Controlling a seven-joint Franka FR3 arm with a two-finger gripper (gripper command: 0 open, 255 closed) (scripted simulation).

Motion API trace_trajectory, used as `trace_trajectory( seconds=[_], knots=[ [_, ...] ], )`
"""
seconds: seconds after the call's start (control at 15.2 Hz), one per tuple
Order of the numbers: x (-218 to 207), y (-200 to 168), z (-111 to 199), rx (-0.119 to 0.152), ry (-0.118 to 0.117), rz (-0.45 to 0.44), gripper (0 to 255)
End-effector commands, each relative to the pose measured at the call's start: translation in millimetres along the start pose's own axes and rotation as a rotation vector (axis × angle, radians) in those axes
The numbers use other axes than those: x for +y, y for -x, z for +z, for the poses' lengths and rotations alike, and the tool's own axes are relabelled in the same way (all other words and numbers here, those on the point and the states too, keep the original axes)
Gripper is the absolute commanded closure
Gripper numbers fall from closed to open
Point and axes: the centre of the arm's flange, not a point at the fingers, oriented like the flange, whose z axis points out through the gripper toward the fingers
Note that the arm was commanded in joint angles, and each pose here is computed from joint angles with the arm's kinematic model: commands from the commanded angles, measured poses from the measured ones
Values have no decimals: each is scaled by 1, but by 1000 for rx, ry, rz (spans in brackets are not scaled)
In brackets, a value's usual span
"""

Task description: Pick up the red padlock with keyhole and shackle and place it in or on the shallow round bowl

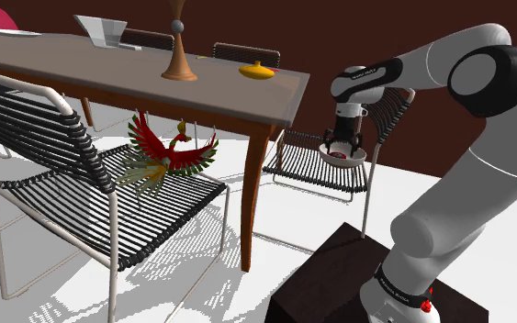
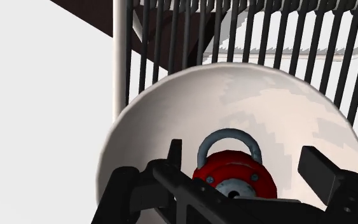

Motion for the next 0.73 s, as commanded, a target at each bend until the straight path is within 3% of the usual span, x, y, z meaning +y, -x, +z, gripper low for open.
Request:
trace_trajectory(
  seconds=[0.0, 0.2, 0.66],
  knots=[
    [1, 1, 11, -3, 1, -7, 0],
    [1, 1, 30, -3, 1, -7, 0],
    [1, 1, 30, -3, 1, -7, 0]
  ],
)
